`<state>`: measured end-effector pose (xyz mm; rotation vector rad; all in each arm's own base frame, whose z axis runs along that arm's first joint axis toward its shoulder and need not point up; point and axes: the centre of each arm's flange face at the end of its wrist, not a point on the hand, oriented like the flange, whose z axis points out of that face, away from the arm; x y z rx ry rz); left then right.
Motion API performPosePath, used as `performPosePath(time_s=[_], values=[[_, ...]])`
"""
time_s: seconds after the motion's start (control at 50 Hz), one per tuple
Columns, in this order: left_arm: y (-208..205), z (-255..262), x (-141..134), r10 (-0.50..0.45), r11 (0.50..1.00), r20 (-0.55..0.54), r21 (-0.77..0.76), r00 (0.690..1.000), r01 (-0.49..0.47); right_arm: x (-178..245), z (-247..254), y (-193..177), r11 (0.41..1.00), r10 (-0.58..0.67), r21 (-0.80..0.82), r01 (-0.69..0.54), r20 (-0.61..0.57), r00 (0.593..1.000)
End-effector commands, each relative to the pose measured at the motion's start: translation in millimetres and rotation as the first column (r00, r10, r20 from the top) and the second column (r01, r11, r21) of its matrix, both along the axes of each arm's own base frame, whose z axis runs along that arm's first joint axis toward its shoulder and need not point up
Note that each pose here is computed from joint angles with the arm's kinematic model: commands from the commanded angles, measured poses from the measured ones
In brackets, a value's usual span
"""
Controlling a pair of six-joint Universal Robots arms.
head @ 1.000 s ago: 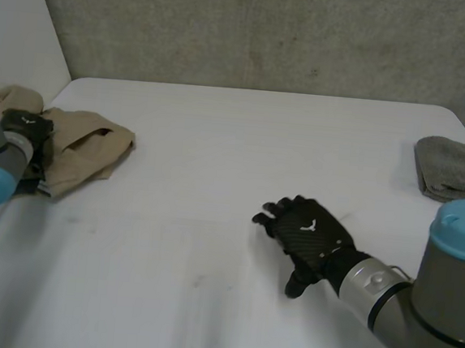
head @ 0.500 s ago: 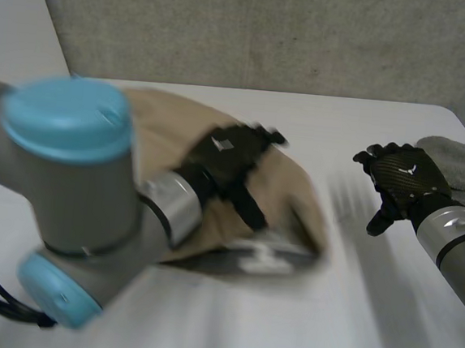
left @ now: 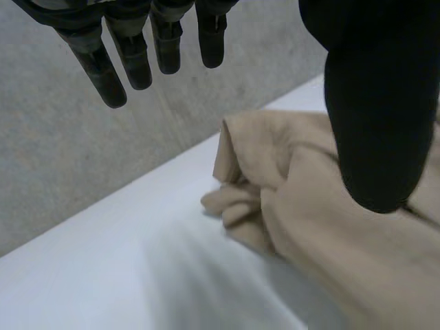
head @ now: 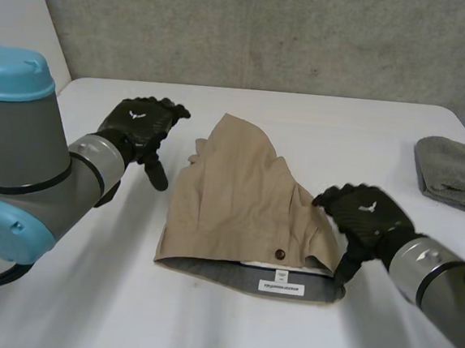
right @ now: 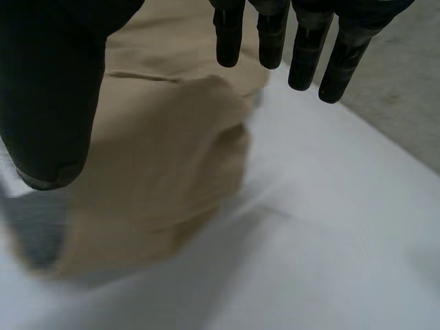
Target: Fold the laundry.
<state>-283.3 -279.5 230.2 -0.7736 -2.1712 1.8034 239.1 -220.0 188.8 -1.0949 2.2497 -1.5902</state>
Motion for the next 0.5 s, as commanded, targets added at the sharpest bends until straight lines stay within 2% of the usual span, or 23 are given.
performPosePath(time_s=[0.02, 0.06, 0.2, 0.34, 0.42, 0.5], values=[[-15.9, -38.5, -13.6, -0.175, 0.984, 0.126, 0.000, 0.976, 0.177, 12.5, -14.7, 10.9, 1.000, 0.024, 0.001, -0.024, 0.048, 0.999], [-22.9, -45.9, -19.1, -0.214, 0.976, 0.157, -0.016, 0.964, 0.219, 13.4, -23.0, 9.5, 1.000, 0.017, 0.006, -0.017, 0.054, 0.998], [-42.5, -64.5, -29.4, -0.241, 0.964, 0.238, -0.055, 0.941, 0.261, 10.6, -32.7, 2.5, 0.997, -0.040, -0.061, 0.041, 0.023, 0.999], [-43.6, -81.2, -35.7, -0.263, 0.956, 0.276, -0.054, 0.924, 0.288, 13.3, -34.6, -16.3, 0.986, -0.030, -0.168, 0.021, -0.050, 0.998], [-43.9, -82.2, -35.3, -0.247, 0.960, 0.286, -0.057, 0.926, 0.273, 19.3, -31.3, -33.1, 0.970, -0.012, -0.241, -0.017, -0.119, 0.993], [-40.8, -76.7, -34.3, -0.183, 0.975, 0.298, -0.067, 0.937, 0.212, 29.5, -15.2, -60.2, 0.936, -0.017, -0.349, -0.038, -0.151, 0.988]])
